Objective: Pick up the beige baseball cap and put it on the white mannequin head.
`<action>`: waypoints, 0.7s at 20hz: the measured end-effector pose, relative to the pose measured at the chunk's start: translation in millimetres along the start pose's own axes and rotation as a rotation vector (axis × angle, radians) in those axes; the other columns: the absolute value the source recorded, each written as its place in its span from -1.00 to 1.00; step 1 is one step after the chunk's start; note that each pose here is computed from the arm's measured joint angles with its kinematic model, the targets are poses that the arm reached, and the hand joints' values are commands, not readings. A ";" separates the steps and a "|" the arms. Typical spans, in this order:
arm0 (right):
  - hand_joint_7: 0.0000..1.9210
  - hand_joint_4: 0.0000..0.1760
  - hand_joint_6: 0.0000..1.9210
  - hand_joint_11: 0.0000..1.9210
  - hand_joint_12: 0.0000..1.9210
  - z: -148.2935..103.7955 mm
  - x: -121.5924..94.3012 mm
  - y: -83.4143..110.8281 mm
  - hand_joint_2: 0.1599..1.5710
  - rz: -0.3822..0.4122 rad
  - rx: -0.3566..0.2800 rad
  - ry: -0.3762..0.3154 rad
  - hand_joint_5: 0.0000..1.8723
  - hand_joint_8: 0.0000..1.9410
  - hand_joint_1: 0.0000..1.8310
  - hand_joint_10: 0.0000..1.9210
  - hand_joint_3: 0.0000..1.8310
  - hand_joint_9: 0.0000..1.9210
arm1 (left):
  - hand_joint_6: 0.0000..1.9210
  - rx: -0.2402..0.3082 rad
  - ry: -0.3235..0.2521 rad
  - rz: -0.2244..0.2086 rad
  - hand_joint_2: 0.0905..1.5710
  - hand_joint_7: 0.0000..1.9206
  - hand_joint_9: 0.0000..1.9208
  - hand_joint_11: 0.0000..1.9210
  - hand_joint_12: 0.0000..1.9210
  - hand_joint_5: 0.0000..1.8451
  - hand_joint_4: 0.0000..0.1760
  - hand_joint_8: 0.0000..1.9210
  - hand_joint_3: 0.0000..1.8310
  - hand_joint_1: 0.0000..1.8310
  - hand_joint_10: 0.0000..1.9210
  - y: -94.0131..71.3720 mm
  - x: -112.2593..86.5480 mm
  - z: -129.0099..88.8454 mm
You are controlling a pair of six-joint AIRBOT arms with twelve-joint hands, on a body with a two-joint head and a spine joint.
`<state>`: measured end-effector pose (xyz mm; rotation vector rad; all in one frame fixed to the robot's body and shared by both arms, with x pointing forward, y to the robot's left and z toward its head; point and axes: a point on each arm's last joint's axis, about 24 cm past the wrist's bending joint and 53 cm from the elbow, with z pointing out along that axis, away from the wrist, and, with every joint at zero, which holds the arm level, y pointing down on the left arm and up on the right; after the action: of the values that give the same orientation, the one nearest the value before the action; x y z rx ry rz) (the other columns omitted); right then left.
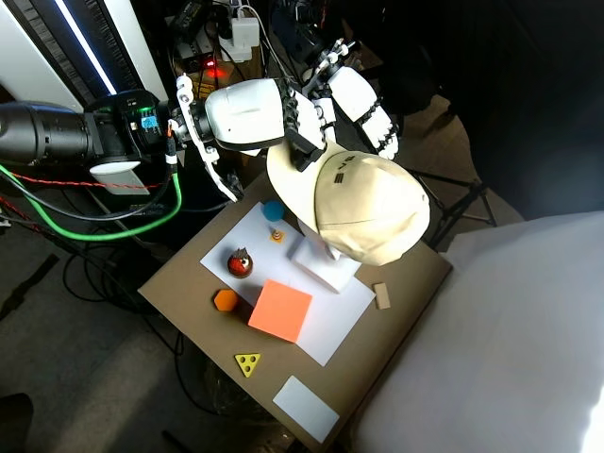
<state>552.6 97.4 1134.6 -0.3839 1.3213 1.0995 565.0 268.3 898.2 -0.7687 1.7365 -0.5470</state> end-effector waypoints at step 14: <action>-0.04 -1.00 0.01 -0.07 0.46 0.5 13.9 -17.7 0.38 0.111 0.085 0.048 -0.08 0.07 0.50 0.40 -1.00 -0.02 | -1.00 -0.025 0.007 0.003 0.46 -0.96 -0.96 -1.00 -0.70 -0.94 -1.00 -1.00 -1.00 -1.00 -1.00 10.8 1.4 -7.4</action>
<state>565.4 95.1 1116.2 -0.2782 1.4414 1.1281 555.3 274.5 891.9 -0.7822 1.7536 -0.5281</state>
